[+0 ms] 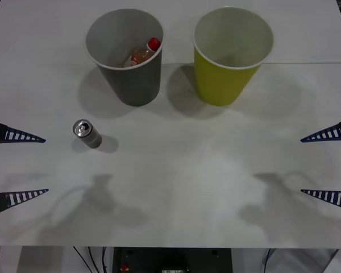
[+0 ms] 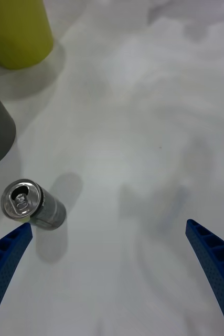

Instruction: Put the can into the green bin and the plastic bottle into the gray bin

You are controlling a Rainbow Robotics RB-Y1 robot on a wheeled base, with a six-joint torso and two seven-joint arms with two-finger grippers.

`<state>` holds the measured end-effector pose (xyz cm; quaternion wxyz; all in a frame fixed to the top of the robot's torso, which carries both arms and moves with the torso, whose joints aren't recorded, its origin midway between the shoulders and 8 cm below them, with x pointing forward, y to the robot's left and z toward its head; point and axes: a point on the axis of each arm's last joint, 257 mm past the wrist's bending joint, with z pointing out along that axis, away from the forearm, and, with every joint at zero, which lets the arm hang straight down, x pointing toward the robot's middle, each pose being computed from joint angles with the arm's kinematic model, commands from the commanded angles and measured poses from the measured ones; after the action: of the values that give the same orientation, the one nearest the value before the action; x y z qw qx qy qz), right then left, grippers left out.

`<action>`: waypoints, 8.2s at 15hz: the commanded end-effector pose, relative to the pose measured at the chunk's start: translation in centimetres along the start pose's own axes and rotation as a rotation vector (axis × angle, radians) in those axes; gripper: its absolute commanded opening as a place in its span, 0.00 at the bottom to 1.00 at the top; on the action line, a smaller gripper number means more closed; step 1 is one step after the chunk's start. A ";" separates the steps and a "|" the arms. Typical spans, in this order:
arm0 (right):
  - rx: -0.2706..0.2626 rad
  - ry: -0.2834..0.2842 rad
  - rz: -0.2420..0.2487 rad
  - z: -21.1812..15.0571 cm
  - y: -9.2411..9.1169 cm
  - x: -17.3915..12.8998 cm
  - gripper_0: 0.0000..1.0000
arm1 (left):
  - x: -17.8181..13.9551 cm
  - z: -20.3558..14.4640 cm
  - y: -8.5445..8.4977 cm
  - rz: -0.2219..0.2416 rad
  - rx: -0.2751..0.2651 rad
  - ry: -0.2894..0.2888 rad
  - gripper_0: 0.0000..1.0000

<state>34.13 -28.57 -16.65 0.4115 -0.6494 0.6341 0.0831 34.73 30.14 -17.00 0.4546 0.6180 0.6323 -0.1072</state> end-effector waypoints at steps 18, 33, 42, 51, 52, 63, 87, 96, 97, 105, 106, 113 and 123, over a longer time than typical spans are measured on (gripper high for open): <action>0.000 0.000 0.000 0.0 0.0 0.0 1.00 | 8.1 3.4 2.4 -0.275 -0.330 -0.310 1.00; 0.000 0.000 0.000 0.0 0.0 0.0 1.00 | 10.2 9.0 5.4 -0.364 -0.465 -0.411 1.00; 0.000 0.000 0.000 0.0 0.0 0.0 1.00 | 9.9 11.5 7.3 -0.404 -0.504 -0.449 1.00; 0.000 0.000 0.000 0.0 0.0 0.0 1.00 | 8.0 14.7 9.4 -0.431 -0.526 -0.470 1.00; 0.000 0.000 0.000 0.0 0.0 0.0 1.00 | 7.9 15.0 9.6 -0.433 -0.527 -0.467 1.00; 0.000 0.000 0.000 0.0 0.0 0.0 1.00 | 7.3 16.6 10.5 -0.444 -0.529 -0.473 0.06; 0.000 0.000 0.000 0.0 0.0 0.0 1.00 | 4.6 10.3 10.0 -0.316 -0.290 -0.146 0.00; 0.000 0.000 0.000 0.0 0.0 0.0 1.00 | 0.5 6.3 10.1 -0.432 -0.203 0.162 0.00; 0.000 0.000 0.000 0.0 0.0 0.0 1.00 | 0.2 6.1 10.1 -0.440 -0.212 0.195 0.00; 0.000 0.000 0.000 0.0 0.0 0.0 1.00 | -3.8 4.7 10.4 -0.394 -0.160 0.387 0.00; 0.000 0.000 0.000 0.0 0.0 0.0 1.00 | -4.8 4.7 10.2 -0.359 -0.137 0.411 0.00; 0.000 0.000 0.000 0.0 0.0 0.0 1.00 | -20.2 9.5 14.4 -0.177 -0.174 0.299 0.00; 0.000 0.000 0.000 0.0 0.0 0.0 1.00 | -34.4 16.7 18.7 -0.141 -0.127 0.207 0.01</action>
<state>34.13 -28.58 -16.66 0.4115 -0.6494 0.6341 0.0830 52.15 -0.36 5.67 0.4207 0.5492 0.7213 -0.0332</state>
